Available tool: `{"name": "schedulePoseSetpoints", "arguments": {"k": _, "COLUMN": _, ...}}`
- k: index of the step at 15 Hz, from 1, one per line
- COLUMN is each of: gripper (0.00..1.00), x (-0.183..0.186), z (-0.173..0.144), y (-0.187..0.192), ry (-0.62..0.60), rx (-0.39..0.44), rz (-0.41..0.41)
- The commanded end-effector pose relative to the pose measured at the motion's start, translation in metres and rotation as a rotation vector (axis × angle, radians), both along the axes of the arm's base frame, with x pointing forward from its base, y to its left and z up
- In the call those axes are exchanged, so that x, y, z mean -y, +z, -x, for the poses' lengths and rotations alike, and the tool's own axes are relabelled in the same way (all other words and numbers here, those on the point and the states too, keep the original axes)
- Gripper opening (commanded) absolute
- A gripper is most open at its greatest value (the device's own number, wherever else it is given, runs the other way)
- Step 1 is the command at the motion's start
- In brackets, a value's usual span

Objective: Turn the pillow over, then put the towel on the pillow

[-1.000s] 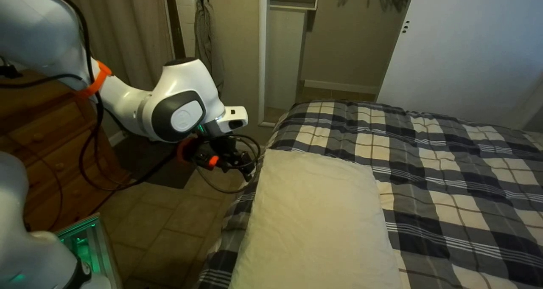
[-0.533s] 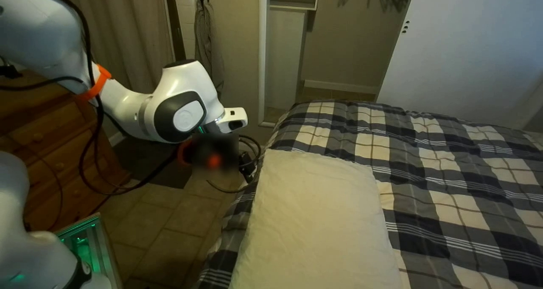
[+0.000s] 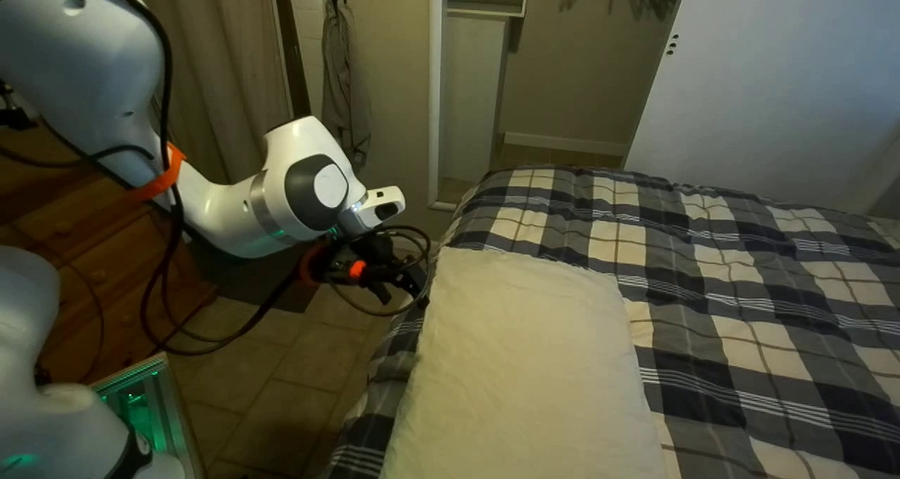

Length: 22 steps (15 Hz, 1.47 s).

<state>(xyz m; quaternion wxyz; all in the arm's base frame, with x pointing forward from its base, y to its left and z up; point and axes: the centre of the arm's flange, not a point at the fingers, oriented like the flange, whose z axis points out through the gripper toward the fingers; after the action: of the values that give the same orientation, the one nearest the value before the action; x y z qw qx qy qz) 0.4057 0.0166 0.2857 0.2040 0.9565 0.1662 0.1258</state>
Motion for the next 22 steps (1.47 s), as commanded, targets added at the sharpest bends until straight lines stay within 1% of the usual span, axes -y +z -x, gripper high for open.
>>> {"name": "schedulePoseSetpoints", "arguments": {"k": 1, "gripper": 1.00, "x": -0.001, "z": -0.022, "y": -0.039, "ry": -0.015, "rx": 0.022, "rz": -0.008}}
{"name": "schedulePoseSetpoints", "arguments": {"k": 7, "gripper": 1.00, "x": -0.006, "z": -0.040, "y": -0.081, "ry": -0.022, "rx": -0.020, "rz": -0.016}}
{"name": "schedulePoseSetpoints", "arguments": {"k": 9, "gripper": 1.00, "x": -0.008, "z": -0.044, "y": -0.097, "ry": -0.018, "rx": -0.040, "rz": 0.006}}
{"name": "schedulePoseSetpoints", "arguments": {"k": 14, "gripper": 1.00, "x": -0.012, "z": -0.050, "y": -0.138, "ry": -0.019, "rx": -0.086, "rz": 0.020}}
{"name": "schedulePoseSetpoints", "arguments": {"k": 21, "gripper": 1.00, "x": -0.007, "z": -0.053, "y": -0.171, "ry": -0.030, "rx": -0.127, "rz": 0.084}}
{"name": "schedulePoseSetpoints", "arguments": {"k": 22, "gripper": 0.75, "x": -0.005, "z": -0.054, "y": -0.173, "ry": -0.027, "rx": -0.139, "rz": 0.097}}
